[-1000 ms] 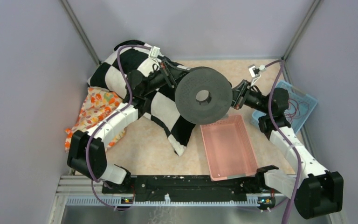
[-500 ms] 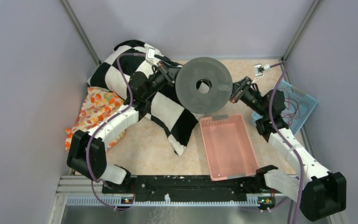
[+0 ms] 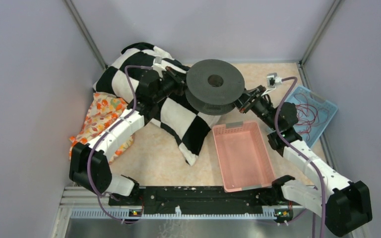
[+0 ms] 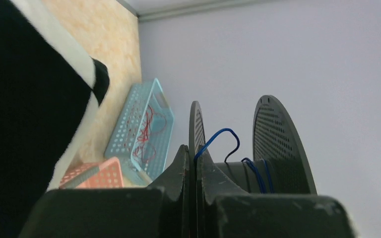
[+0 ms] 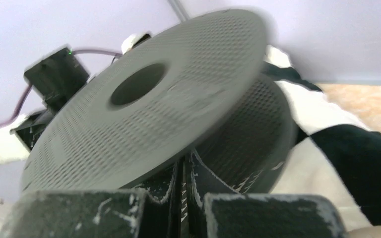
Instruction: Wrap the cables
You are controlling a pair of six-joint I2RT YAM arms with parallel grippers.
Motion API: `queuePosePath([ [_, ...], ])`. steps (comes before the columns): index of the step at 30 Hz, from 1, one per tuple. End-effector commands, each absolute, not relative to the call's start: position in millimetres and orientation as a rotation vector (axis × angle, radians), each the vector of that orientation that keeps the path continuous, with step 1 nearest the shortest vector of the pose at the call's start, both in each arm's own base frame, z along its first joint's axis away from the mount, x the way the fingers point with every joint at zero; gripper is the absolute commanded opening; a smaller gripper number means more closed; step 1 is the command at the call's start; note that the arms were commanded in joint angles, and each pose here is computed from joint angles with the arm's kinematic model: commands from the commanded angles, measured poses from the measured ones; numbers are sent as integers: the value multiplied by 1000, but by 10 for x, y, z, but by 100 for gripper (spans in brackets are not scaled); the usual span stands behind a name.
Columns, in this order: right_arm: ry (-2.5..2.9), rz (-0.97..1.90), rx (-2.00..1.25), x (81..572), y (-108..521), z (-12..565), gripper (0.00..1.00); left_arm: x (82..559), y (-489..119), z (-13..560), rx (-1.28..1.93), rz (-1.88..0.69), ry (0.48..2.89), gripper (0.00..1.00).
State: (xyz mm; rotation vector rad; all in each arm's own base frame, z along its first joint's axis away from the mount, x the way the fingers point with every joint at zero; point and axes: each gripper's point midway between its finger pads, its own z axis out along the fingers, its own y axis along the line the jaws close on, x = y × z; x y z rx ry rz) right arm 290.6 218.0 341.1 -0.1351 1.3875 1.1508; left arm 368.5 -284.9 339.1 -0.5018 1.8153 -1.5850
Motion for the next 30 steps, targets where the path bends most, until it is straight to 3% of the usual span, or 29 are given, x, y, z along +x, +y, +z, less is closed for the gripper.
queuePosePath([
  [1,1304,1271,-503,2317,2582,3651,0,4247,-2315,3590,-850,-1353,1616,0],
  [21,1297,1306,-457,2301,2617,3754,0,4185,-2498,3542,-876,-1498,1680,0],
  [30,1399,962,-389,2218,2082,4000,61,4202,-2486,3713,-743,-1511,1646,0],
])
